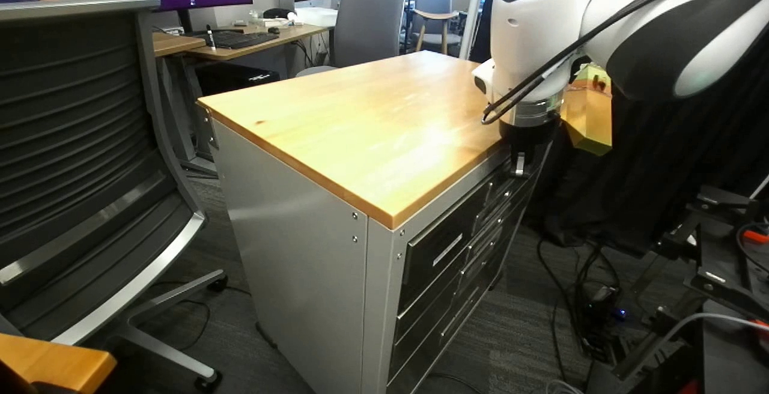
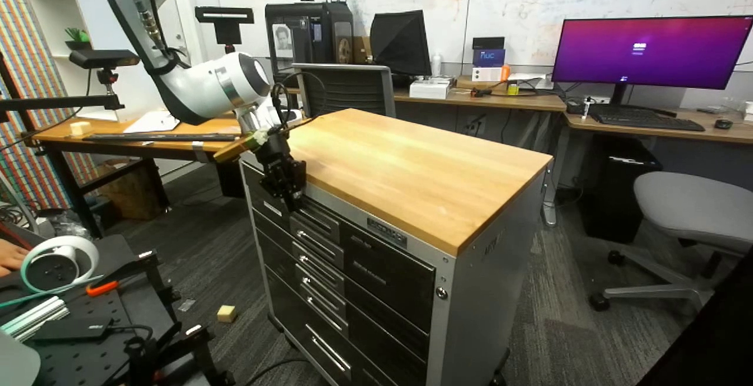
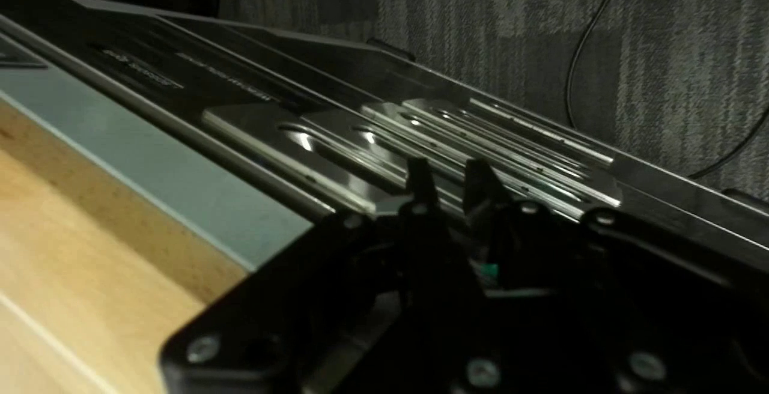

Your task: Put the object in the open drawer and close it

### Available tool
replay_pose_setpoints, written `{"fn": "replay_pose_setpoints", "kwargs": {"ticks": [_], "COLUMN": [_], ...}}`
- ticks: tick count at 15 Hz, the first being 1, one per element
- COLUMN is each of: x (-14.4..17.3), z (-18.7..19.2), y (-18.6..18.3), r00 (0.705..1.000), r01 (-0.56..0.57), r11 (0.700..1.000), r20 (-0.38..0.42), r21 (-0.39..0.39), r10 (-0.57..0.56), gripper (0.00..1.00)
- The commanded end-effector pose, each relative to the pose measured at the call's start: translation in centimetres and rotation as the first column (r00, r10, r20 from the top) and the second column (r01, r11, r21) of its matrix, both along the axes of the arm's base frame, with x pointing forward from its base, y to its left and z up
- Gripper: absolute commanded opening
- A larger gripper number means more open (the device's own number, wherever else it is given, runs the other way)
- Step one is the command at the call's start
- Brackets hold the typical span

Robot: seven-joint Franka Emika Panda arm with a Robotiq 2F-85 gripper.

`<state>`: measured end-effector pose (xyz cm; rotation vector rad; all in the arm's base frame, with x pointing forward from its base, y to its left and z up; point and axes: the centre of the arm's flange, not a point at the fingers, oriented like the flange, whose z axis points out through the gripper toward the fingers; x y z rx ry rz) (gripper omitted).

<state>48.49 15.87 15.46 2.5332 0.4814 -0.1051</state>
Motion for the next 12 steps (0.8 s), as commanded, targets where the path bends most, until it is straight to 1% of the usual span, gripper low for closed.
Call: {"fn": "replay_pose_setpoints", "kwargs": {"ticks": [1, 2, 3, 4, 5, 8, 10, 12], "x": [2.2, 2.0, 1.8, 1.7, 1.1, 0.5, 1.0, 1.4], "z": [0.5, 0.7, 2.0, 2.5, 4.6, 10.0, 14.1, 18.4], "y": [1.8, 1.8, 1.2, 1.0, 0.2, -1.6, -2.6, -3.3], "r00": [0.985, 0.980, 0.989, 0.990, 0.996, 0.995, 0.989, 0.981], "r01": [-0.098, -0.104, -0.063, -0.048, -0.011, 0.093, 0.150, 0.190], "r11": [0.995, 0.994, 0.998, 0.999, 0.998, 0.982, 0.960, 0.931], "r20": [0.140, 0.165, 0.132, 0.130, 0.084, 0.018, -0.036, -0.110], "r21": [-0.027, -0.036, -0.004, 0.013, 0.065, 0.163, 0.238, 0.312], "r10": [0.101, 0.109, 0.063, 0.046, 0.006, -0.097, -0.146, -0.163], "gripper": [0.13, 0.39, 0.38, 0.39, 0.44, 0.68, 0.82, 0.98]}}
